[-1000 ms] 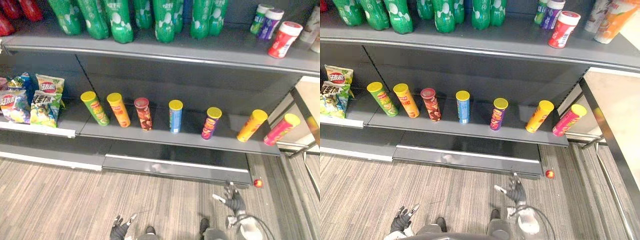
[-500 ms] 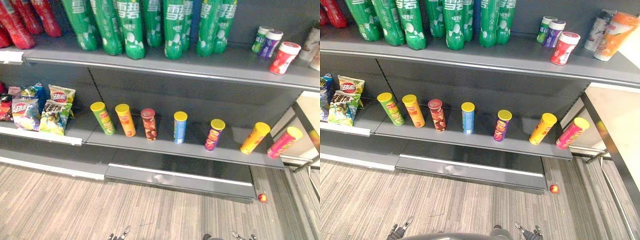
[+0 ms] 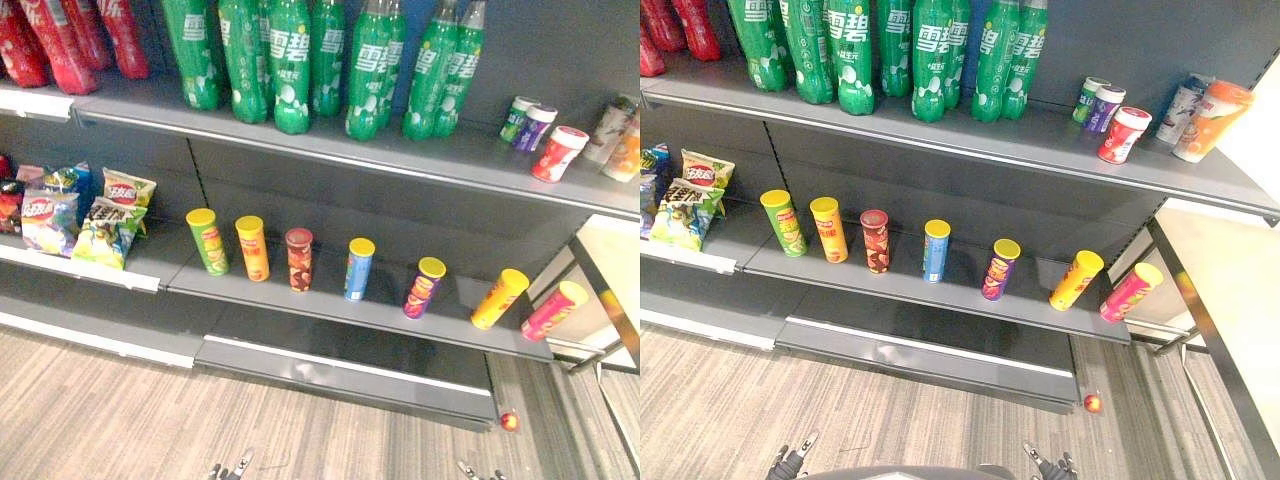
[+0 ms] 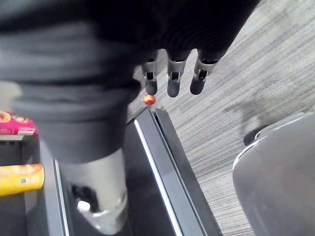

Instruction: Put the gum and the chips on the shelf.

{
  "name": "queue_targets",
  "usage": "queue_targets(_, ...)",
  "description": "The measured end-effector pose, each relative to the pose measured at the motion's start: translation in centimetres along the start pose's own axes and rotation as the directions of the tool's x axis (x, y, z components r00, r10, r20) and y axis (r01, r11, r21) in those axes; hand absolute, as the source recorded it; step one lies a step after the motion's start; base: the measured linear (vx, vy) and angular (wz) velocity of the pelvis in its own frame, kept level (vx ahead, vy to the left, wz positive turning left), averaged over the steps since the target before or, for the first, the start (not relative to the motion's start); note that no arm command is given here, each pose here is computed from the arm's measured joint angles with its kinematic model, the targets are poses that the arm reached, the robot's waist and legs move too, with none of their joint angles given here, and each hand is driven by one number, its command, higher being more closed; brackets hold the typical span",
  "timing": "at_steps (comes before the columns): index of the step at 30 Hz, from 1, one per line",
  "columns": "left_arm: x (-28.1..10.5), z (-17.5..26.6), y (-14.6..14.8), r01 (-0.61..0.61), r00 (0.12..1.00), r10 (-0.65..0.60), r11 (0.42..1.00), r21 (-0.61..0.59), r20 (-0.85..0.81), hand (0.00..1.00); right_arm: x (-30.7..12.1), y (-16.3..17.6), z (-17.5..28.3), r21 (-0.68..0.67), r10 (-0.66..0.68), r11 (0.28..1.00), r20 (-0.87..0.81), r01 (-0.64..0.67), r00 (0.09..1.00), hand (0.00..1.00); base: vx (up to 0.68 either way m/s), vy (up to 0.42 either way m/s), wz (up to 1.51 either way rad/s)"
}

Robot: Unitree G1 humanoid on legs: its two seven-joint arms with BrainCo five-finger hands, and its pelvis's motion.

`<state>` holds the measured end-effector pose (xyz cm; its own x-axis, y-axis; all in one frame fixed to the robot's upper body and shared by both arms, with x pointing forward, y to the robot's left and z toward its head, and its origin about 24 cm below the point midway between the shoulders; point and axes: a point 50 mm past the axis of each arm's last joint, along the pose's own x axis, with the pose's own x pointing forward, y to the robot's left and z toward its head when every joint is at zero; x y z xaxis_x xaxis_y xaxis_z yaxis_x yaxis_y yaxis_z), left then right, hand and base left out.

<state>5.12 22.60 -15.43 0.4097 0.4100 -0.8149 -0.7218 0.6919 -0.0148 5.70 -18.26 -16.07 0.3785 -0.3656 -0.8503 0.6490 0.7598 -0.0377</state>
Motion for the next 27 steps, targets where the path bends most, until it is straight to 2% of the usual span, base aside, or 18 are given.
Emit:
queue_targets(10,0.0,-1.1,0.0,0.034,0.998,-0.028,0.995,0.095,-0.061,0.0,0.9,-0.3,0.6,-0.048,-0.021,0.999,-0.022,0.02,1.0,0.0,0.09,-0.013,0.05)
queue_targets(27,0.2,-1.5,0.0,0.048,0.992,-0.036,0.994,0.096,-0.122,0.0,1.3,-0.1,1.1,-0.108,-0.002,0.994,-0.034,-0.002,0.999,0.0,0.01,0.022,0.04)
